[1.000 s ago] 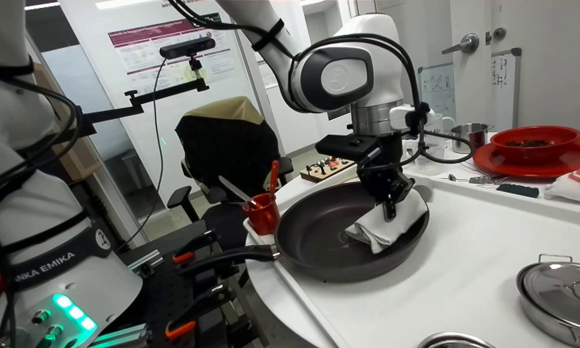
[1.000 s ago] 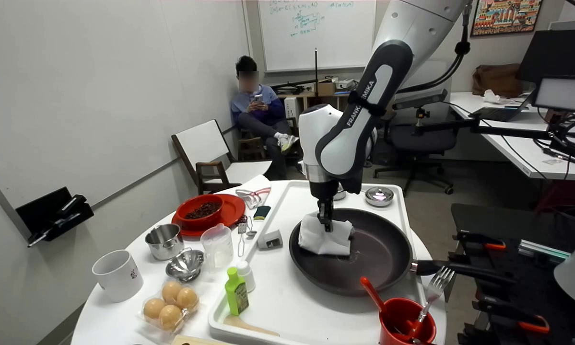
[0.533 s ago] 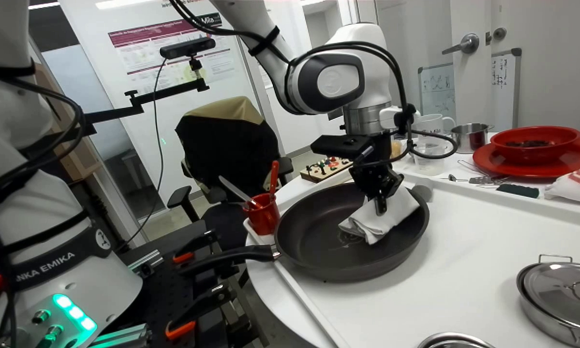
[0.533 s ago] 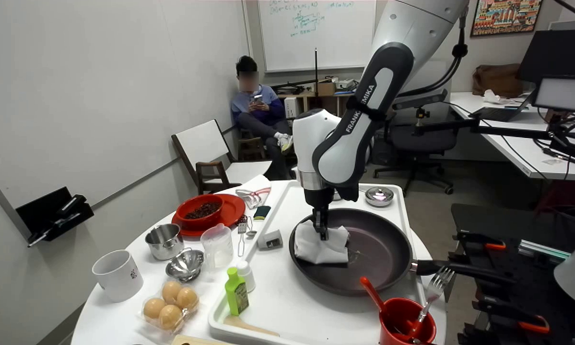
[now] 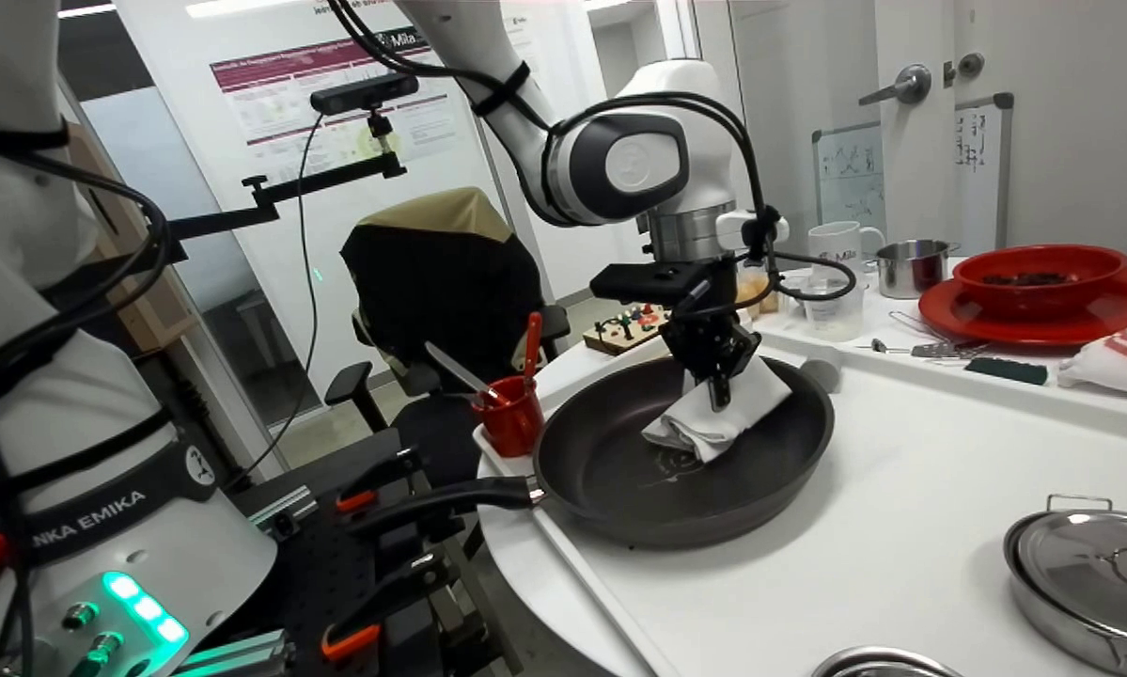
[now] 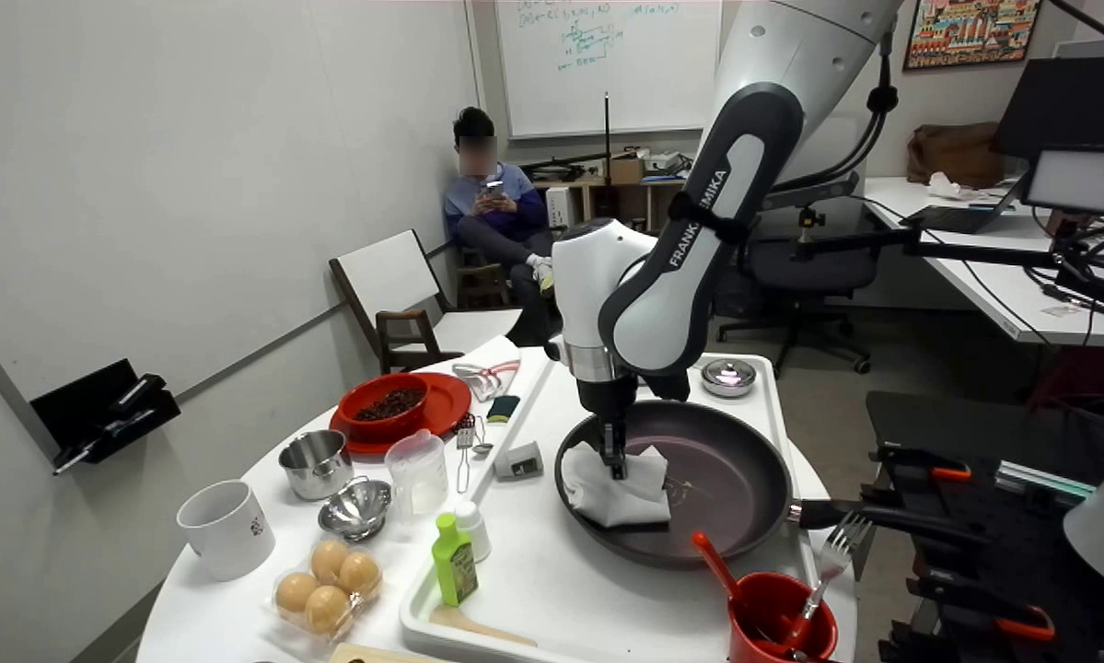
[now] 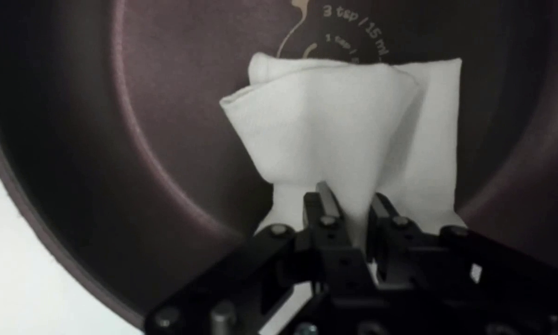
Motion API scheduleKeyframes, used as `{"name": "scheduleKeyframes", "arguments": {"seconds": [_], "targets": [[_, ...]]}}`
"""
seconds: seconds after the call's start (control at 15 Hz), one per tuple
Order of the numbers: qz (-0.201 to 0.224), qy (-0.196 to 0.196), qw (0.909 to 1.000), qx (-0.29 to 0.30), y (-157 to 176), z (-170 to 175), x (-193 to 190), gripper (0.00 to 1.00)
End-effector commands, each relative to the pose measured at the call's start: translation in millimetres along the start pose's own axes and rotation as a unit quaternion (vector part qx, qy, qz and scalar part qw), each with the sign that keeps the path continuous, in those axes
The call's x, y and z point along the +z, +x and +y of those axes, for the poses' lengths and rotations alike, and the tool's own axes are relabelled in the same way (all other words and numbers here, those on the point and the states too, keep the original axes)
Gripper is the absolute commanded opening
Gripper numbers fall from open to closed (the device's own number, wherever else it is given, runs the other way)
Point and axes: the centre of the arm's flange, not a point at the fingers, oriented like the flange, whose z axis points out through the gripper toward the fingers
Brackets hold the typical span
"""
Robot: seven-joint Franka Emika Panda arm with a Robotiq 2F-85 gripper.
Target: Pick up the white cloth, wipe the pan and put the white cloth down
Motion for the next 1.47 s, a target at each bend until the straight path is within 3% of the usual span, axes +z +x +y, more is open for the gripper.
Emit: {"name": "scheduleKeyframes", "arguments": {"seconds": [0.0, 0.73, 1.4], "targets": [[-0.008, -0.003, 0.999, -0.044, -8.1, -16.3, 5.4, 0.09], [-0.052, -0.009, 0.9823, -0.18, -34.9, -48.6, 13.7, 0.09], [-0.094, -0.007, 0.9655, -0.243, -72.5, -45.1, 5.3, 0.09]]}}
